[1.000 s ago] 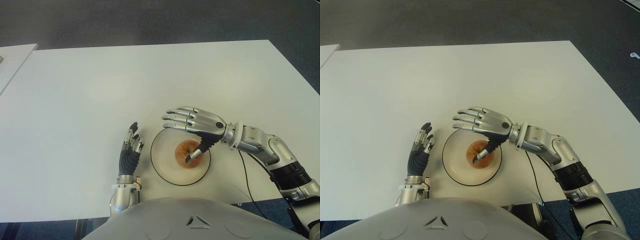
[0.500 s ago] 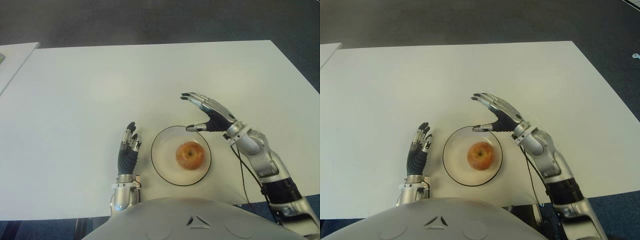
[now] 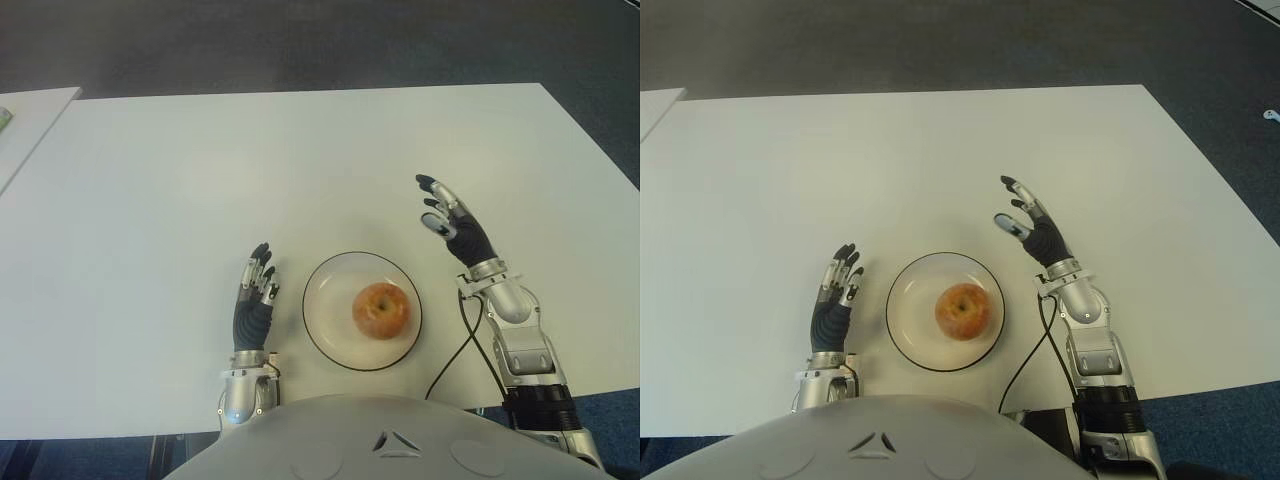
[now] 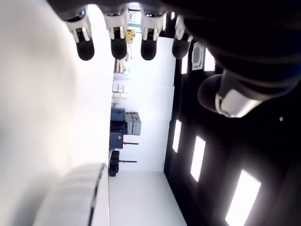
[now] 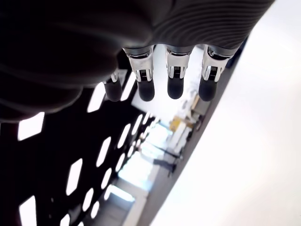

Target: Put the apples into the plate.

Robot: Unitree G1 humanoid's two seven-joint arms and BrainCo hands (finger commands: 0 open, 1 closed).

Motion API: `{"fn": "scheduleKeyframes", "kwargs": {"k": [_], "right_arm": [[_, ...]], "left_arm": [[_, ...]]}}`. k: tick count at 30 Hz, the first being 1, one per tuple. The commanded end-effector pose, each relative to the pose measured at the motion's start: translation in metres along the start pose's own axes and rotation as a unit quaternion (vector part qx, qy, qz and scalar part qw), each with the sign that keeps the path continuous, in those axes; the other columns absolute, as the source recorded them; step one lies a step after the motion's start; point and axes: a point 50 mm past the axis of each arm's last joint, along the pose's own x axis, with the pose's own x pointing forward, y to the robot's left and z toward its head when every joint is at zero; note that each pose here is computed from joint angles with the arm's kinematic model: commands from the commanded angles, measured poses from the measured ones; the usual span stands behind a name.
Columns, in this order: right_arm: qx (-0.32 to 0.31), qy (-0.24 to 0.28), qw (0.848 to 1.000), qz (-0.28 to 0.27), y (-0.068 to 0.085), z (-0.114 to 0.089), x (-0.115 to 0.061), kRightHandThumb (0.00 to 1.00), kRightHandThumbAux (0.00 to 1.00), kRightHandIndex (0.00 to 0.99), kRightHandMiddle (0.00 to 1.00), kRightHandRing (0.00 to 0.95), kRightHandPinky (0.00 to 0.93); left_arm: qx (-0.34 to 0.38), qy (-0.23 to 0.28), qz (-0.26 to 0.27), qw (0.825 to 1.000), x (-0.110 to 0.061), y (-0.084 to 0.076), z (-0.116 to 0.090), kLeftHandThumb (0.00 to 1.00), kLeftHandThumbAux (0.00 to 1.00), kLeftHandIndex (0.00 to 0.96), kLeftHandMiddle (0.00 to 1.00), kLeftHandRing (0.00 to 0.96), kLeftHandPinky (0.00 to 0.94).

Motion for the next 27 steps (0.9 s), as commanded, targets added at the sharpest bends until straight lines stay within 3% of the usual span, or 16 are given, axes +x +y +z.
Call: {"fn": "scheduleKeyframes", "kwargs": {"k": [1, 6, 11, 16, 21, 27], "right_arm": [[0.105, 0.068, 0.991, -0.055, -0.010, -0.030, -0.017, 0.100, 0.291, 0.000, 0.000, 0.000, 0.000], [0.188, 0.071, 0.974, -0.101, -0.004, -0.033, -0.020, 0.102, 0.311, 0.000, 0.000, 0.000, 0.000], [0.270, 0.080, 0.947, -0.155, 0.006, -0.039, -0.031, 0.106, 0.305, 0.000, 0.000, 0.000, 0.000], [0.306, 0.088, 0.931, -0.178, 0.011, -0.044, -0.037, 0.108, 0.287, 0.000, 0.000, 0.000, 0.000], [0.316, 0.095, 0.926, -0.183, 0.013, -0.050, -0.044, 0.114, 0.276, 0.000, 0.000, 0.000, 0.000], [0.290, 0.101, 0.936, -0.173, 0.014, -0.055, -0.052, 0.111, 0.271, 0.000, 0.000, 0.000, 0.000]], "left_arm": [[0.003, 0.011, 0.004, 1.000, -0.001, 0.007, -0.003, 0.005, 0.493, 0.000, 0.010, 0.000, 0.000], [0.002, 0.018, 0.014, 1.000, -0.003, 0.012, -0.003, 0.015, 0.506, 0.000, 0.003, 0.000, 0.000], [0.007, 0.014, 0.038, 0.999, -0.002, 0.014, -0.001, 0.026, 0.510, 0.000, 0.006, 0.000, 0.011], [-0.007, 0.013, 0.039, 0.999, 0.001, 0.014, -0.001, 0.035, 0.512, 0.000, 0.009, 0.000, 0.008], [-0.032, 0.011, 0.031, 0.999, 0.002, 0.015, -0.001, 0.037, 0.521, 0.000, 0.006, 0.000, 0.006], [-0.038, -0.007, 0.015, 0.999, 0.004, 0.016, 0.003, 0.021, 0.550, 0.000, 0.000, 0.000, 0.000]]}}
